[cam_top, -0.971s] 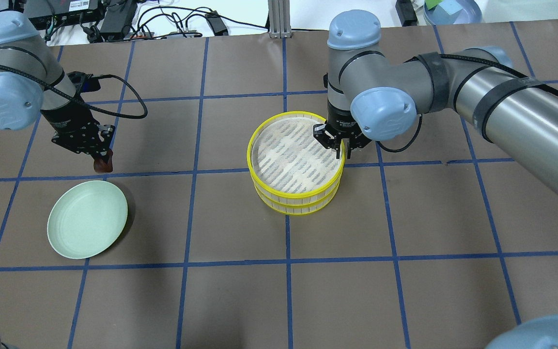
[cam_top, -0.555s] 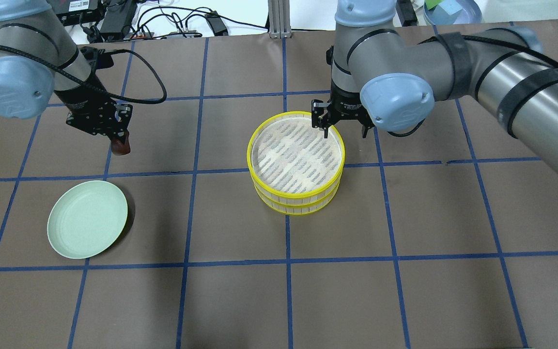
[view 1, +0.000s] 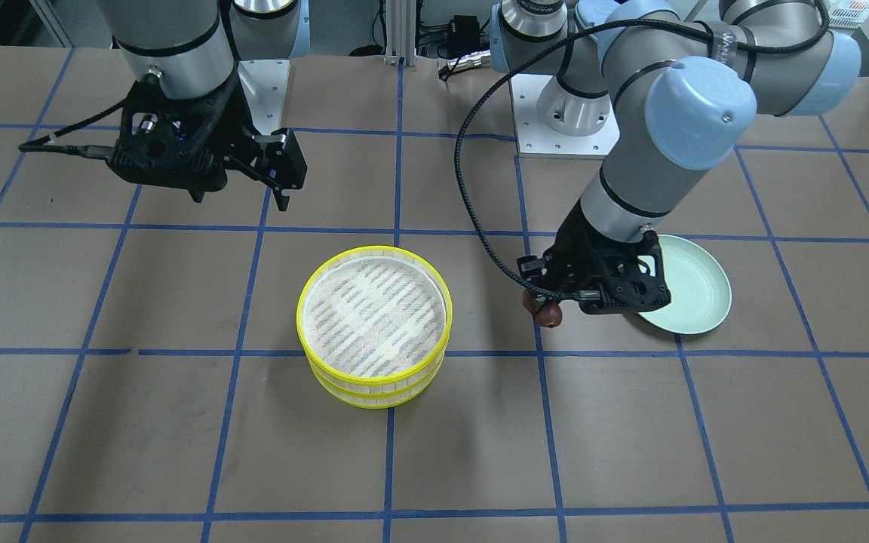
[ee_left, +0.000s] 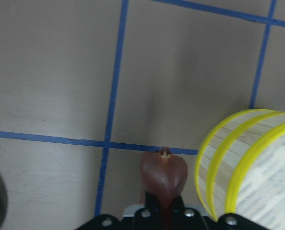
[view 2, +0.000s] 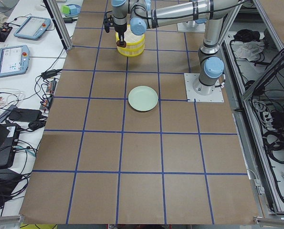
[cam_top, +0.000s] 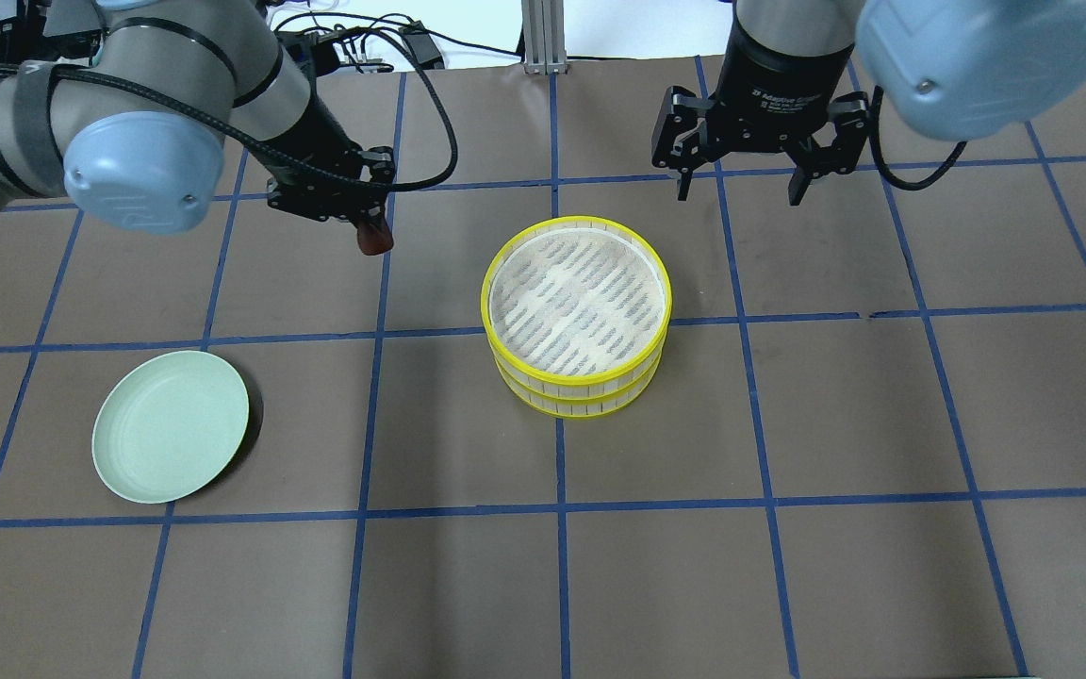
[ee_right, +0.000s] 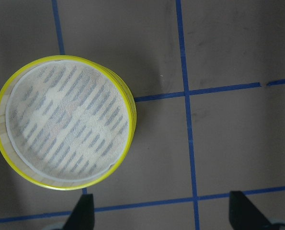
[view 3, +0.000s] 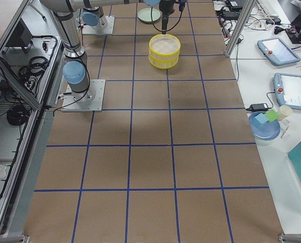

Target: Place buns in different layers of steamer

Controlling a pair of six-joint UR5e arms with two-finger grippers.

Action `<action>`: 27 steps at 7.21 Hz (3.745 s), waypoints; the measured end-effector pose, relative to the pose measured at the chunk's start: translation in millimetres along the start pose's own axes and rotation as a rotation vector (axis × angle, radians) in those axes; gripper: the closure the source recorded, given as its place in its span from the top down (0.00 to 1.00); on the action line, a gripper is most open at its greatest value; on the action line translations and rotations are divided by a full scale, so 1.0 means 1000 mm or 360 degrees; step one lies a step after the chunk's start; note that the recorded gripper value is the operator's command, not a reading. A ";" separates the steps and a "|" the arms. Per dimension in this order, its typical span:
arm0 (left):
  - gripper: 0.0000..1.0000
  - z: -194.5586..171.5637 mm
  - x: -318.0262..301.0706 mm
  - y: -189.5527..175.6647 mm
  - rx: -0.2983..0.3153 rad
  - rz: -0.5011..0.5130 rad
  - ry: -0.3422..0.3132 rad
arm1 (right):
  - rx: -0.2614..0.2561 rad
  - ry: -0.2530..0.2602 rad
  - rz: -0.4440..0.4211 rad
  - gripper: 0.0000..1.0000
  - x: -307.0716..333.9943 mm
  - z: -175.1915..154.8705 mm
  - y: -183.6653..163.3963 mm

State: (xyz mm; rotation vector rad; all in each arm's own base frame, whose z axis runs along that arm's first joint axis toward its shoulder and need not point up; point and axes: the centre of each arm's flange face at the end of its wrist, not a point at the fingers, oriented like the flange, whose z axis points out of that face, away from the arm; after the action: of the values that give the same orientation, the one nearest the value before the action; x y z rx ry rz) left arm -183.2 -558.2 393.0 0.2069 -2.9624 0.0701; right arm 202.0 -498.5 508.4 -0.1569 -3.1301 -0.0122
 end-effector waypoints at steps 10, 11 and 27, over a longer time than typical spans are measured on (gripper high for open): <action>1.00 0.052 0.130 0.053 -0.0031 0.0032 0.0341 | 0.0172 -0.0002 -0.0115 0.99 0.045 -0.011 0.026; 1.00 0.048 0.130 0.054 -0.0019 0.0033 0.0344 | 0.0172 -0.0001 -0.0113 0.99 0.045 -0.010 0.027; 1.00 -0.122 -0.049 0.040 0.0064 0.0162 -0.0221 | 0.0155 0.0000 -0.0126 0.99 0.045 -0.004 0.029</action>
State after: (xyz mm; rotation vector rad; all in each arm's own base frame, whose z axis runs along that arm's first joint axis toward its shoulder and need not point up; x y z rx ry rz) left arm -120.8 -505.1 503.3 0.0688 -3.1107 0.1333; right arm 159.8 -465.2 513.0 -0.0326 -3.1261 0.1397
